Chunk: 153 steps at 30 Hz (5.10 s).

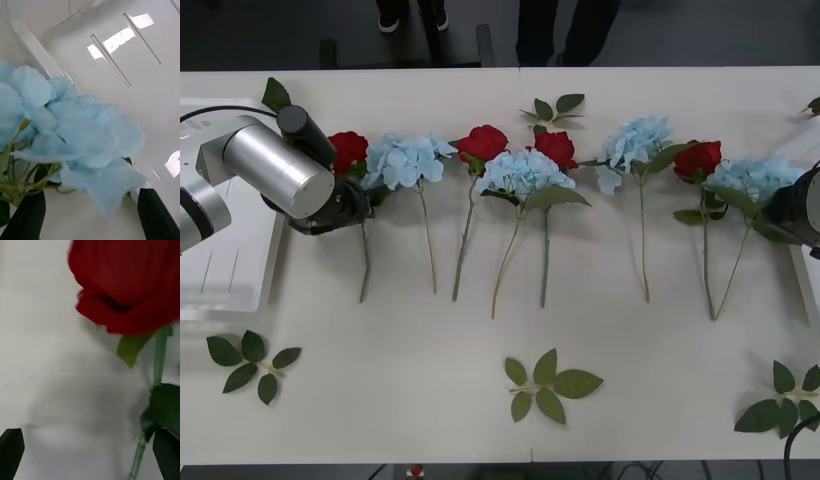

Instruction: Place the red flowers into the right box and the blue flowers into the left box. If a person shows an open palm, hand one flower to the person first, then continue sorting.

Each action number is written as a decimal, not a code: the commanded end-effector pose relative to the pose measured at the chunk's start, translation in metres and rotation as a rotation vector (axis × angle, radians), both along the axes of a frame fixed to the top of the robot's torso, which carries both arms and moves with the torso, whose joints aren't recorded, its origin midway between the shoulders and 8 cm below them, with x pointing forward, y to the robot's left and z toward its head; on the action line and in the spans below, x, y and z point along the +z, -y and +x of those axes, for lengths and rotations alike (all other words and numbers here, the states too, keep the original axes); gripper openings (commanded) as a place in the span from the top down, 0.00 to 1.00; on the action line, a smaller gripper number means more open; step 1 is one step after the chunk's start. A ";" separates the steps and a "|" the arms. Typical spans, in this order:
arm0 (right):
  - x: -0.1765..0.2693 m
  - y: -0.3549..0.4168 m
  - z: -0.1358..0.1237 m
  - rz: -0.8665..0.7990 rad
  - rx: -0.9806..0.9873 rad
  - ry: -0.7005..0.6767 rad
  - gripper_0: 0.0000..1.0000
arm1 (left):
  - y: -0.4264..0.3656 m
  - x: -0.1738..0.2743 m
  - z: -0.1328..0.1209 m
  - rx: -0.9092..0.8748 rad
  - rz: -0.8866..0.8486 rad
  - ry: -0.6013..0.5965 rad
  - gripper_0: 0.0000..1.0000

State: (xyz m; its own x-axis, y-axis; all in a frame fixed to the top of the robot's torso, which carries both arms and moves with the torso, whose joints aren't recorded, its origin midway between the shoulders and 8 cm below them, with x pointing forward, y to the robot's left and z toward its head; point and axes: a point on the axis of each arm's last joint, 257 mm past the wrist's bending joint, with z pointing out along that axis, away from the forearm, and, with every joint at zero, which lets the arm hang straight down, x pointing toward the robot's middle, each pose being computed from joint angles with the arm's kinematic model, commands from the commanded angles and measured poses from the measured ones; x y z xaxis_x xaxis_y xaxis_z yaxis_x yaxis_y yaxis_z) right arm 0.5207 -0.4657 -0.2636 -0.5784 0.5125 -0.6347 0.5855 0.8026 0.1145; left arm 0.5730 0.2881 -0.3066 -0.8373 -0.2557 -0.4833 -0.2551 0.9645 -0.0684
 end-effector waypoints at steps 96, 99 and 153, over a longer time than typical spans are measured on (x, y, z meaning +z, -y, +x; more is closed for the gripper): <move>0.101 -0.075 0.004 0.108 0.216 0.060 1.00 | 0.332 0.309 -0.079 -1.282 -0.718 0.838 1.00; 0.101 -0.073 0.005 0.098 0.213 0.066 1.00 | 0.340 0.315 -0.076 -1.262 -0.737 0.868 1.00; 0.195 -0.312 -0.038 0.458 1.229 0.293 0.04 | 0.349 0.323 -0.082 -1.253 -0.793 0.883 1.00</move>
State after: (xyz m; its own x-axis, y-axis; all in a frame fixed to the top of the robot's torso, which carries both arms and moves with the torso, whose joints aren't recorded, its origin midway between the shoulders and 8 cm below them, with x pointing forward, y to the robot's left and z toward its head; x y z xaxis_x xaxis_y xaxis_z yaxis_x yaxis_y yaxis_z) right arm 0.4827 -0.1252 -0.0984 -0.7353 -0.0364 -0.6768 -0.5290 0.6550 0.5395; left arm 0.4979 -0.0586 -0.0009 -0.3040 -0.0737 -0.9498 0.9251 0.2153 -0.3128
